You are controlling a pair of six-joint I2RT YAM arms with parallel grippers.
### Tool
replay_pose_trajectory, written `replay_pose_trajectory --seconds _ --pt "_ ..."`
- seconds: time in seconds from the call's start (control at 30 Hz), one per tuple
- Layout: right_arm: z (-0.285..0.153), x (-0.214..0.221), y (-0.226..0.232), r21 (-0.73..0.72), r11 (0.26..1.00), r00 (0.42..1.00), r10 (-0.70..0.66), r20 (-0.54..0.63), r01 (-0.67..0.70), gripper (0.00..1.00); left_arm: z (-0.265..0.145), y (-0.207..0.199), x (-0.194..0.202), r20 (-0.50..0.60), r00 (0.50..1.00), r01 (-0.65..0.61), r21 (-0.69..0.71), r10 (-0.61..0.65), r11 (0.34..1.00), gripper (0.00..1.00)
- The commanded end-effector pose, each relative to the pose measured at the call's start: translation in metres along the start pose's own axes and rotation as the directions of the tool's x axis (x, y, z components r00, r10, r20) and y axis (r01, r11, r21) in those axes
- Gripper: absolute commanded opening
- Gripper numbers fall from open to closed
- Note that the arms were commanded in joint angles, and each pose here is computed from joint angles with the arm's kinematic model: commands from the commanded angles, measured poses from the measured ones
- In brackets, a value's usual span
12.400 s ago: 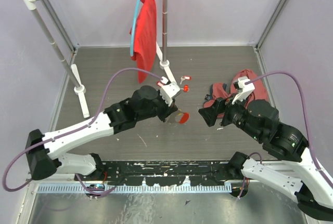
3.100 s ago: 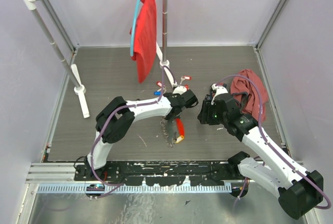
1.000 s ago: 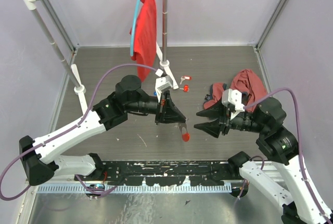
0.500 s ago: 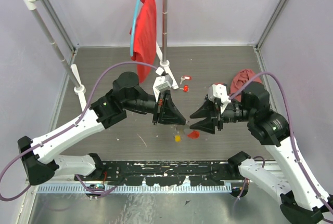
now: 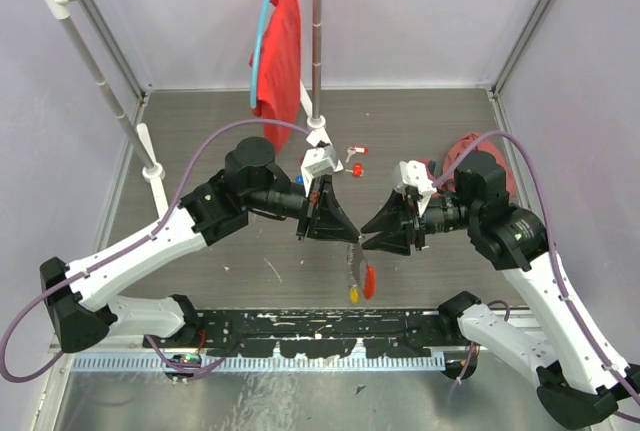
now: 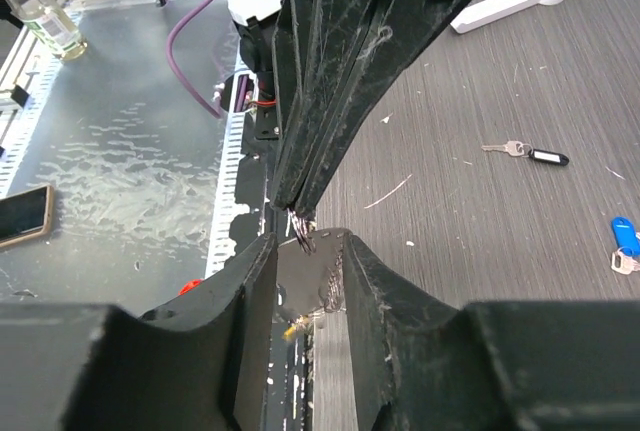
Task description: Put the keys on the keyring
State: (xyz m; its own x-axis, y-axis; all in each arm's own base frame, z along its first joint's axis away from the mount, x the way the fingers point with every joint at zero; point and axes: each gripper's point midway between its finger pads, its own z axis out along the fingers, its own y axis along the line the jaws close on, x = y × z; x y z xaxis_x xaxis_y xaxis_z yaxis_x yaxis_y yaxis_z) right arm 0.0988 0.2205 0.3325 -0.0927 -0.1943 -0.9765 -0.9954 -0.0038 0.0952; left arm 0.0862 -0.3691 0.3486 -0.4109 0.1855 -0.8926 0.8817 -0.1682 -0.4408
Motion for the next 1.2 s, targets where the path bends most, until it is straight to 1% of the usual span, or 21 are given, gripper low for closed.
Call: replay_pose_trajectory --seconds 0.0,0.07,0.27,0.43,0.47,0.53,0.63,0.73,0.8,0.9,1.07,1.17 --pt "-0.001 -0.022 0.006 -0.039 0.997 0.996 -0.064 0.056 0.066 0.37 -0.001 -0.01 -0.015 0.021 1.0 -0.024 0.031 0.023 0.999 0.0" --pt "0.0 -0.023 0.007 -0.048 0.997 0.996 -0.064 0.061 0.067 0.34 -0.001 -0.009 -0.015 0.02 1.0 -0.023 0.03 0.022 0.999 0.0" --pt "0.0 -0.024 0.011 -0.078 0.995 0.996 -0.059 0.071 0.064 0.19 -0.001 -0.009 -0.016 0.025 0.999 -0.023 0.029 0.022 0.999 0.0" --pt "0.0 -0.023 0.013 -0.086 0.995 0.996 -0.052 0.069 0.058 0.03 -0.002 -0.011 -0.021 0.04 0.999 -0.031 0.026 0.029 0.999 0.0" --pt "0.0 -0.023 0.013 -0.084 0.995 0.996 -0.052 0.068 0.057 0.01 -0.003 -0.012 -0.023 0.046 0.998 -0.034 0.023 0.033 0.999 0.0" --pt "-0.001 -0.023 0.014 -0.079 0.995 0.996 -0.053 0.07 0.059 0.01 -0.004 -0.014 -0.026 0.056 0.998 -0.042 0.016 0.041 0.999 0.03" --pt "-0.003 -0.028 0.016 -0.061 0.996 0.995 -0.057 0.085 0.062 0.01 -0.01 -0.016 -0.033 0.089 0.994 -0.067 -0.018 0.068 0.998 0.17" --pt "-0.006 -0.044 0.018 -0.033 0.995 0.986 -0.089 0.144 0.095 0.01 -0.019 -0.017 -0.044 0.139 0.984 -0.098 -0.077 0.108 0.992 0.34" --pt "-0.009 -0.056 0.019 -0.001 0.994 0.975 -0.109 0.195 0.111 0.01 -0.025 -0.017 -0.051 0.173 0.976 -0.113 -0.118 0.132 0.987 0.4" --pt "-0.015 -0.072 0.018 0.067 0.99 0.955 -0.138 0.261 0.125 0.01 -0.033 -0.019 -0.062 0.227 0.96 -0.133 -0.157 0.167 0.979 0.45" --pt "-0.027 -0.103 0.022 0.15 0.977 0.904 -0.196 0.38 0.149 0.01 -0.045 -0.023 -0.081 0.317 0.922 -0.158 -0.214 0.221 0.964 0.47" --pt "-0.036 -0.121 0.024 0.197 0.969 0.864 -0.224 0.45 0.149 0.01 -0.047 -0.027 -0.091 0.353 0.903 -0.177 -0.211 0.244 0.961 0.47"
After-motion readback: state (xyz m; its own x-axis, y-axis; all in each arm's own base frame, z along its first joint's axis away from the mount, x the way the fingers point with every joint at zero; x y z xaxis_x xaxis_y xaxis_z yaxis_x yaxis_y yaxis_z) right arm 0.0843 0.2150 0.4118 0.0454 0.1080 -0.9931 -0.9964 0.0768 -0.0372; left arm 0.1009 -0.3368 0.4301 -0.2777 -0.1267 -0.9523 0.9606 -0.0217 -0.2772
